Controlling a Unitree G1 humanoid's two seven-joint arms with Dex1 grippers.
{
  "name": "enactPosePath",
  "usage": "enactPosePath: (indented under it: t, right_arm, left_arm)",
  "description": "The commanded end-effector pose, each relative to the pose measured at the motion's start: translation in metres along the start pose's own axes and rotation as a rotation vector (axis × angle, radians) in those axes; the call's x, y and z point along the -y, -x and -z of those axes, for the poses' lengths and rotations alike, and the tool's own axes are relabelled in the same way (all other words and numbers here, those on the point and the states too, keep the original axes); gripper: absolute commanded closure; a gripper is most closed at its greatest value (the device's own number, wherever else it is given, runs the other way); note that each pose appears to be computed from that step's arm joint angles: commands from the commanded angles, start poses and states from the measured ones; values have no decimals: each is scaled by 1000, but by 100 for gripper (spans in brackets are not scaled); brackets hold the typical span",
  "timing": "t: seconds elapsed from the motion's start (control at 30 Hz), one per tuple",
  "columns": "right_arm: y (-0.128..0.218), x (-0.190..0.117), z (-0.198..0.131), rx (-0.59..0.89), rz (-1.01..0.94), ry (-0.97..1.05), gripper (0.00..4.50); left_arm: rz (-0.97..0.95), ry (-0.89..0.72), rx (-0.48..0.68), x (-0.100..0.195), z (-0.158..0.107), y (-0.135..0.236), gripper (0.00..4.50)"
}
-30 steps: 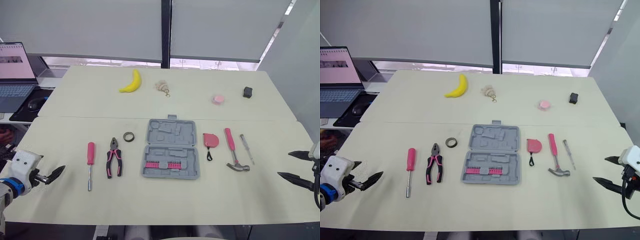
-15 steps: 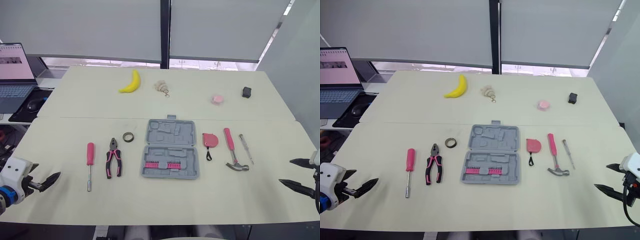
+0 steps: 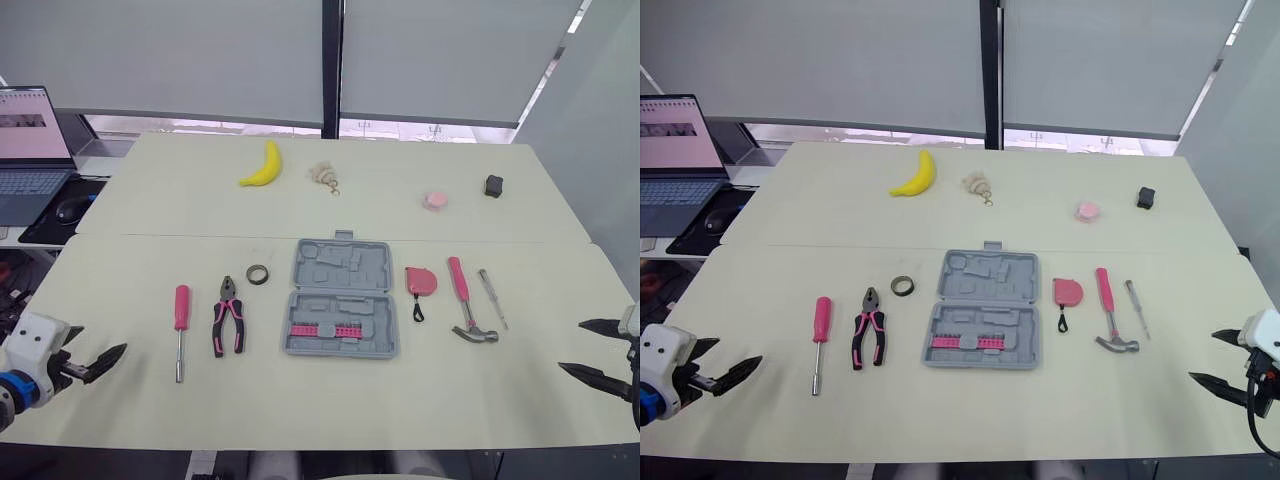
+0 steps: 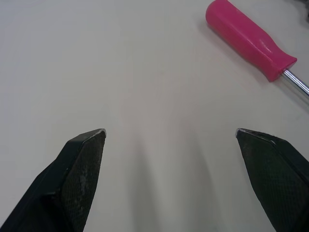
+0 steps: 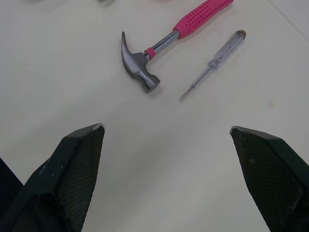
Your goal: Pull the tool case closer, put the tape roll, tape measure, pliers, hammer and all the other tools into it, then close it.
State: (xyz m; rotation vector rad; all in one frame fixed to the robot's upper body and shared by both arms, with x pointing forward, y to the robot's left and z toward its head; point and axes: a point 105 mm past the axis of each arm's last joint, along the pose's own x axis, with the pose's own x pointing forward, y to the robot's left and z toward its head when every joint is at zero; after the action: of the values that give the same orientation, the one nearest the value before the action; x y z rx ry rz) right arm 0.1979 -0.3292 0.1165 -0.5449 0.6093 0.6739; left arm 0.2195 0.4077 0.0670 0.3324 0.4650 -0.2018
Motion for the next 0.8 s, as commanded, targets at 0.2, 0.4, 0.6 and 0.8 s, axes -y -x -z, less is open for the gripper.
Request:
enactPosePath:
  t: [0.2, 0.4, 0.6, 0.8]
  right_arm:
    - [3, 9, -15, 23, 89, 60, 6]
    - [-13, -3, -50, 164, 55, 62, 68]
    - [-45, -24, -79, 229, -55, 77, 252]
    - [-92, -36, -101, 238, -119, 133, 396]
  left_arm:
    - [95, -49, 46, 23, -27, -16, 0]
    - [252, -82, 168, 56, -70, -37, 63]
    - [477, -192, 215, 104, -99, -63, 253]
    - [622, -301, 246, 140, -124, -97, 447]
